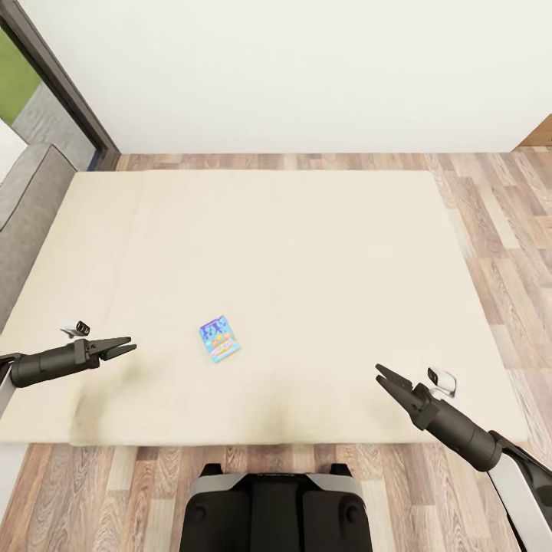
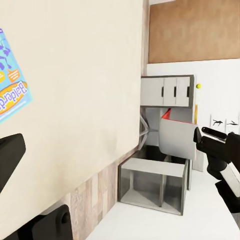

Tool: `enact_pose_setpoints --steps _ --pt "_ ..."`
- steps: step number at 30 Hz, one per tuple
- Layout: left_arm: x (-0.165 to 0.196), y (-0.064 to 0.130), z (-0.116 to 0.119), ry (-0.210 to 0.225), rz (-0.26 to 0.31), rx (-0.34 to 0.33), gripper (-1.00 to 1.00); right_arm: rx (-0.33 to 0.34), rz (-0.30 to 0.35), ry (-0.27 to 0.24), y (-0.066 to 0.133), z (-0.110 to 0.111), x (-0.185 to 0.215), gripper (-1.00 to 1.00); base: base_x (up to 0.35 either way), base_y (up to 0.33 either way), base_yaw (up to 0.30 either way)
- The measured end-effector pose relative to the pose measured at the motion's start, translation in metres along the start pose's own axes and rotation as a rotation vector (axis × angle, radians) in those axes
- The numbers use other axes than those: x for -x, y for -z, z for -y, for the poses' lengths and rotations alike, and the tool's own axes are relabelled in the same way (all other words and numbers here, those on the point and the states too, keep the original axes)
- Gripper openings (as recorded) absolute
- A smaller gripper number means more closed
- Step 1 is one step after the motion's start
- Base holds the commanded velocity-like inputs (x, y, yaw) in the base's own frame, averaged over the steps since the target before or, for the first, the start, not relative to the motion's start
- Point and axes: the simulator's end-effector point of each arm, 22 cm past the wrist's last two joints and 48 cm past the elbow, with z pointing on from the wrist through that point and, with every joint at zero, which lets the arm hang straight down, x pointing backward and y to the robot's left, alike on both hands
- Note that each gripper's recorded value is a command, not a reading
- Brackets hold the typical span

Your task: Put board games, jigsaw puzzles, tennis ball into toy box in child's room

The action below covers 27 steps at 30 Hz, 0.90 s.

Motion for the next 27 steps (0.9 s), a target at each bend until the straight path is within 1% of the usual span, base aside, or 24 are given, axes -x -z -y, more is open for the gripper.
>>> enact_pose_setpoints --steps 5,8,27 --pt "0.002 0.001 0.004 -0.007 0.003 -0.003 1.0 -0.013 -0.026 0.024 0.0 0.001 -0.004 1.0 0.0 0.0 0.0" --pt "0.003 0.002 0.007 -0.012 0.005 -0.004 1.0 -0.015 -0.031 0.032 0.0 0.0 -0.004 1.0 0.0 0.0 0.0" --pt "0.01 0.006 0.022 -0.038 0.016 -0.014 1.0 -0.002 -0.025 0.059 -0.001 -0.011 0.003 1.0 0.0 0.0 0.0"
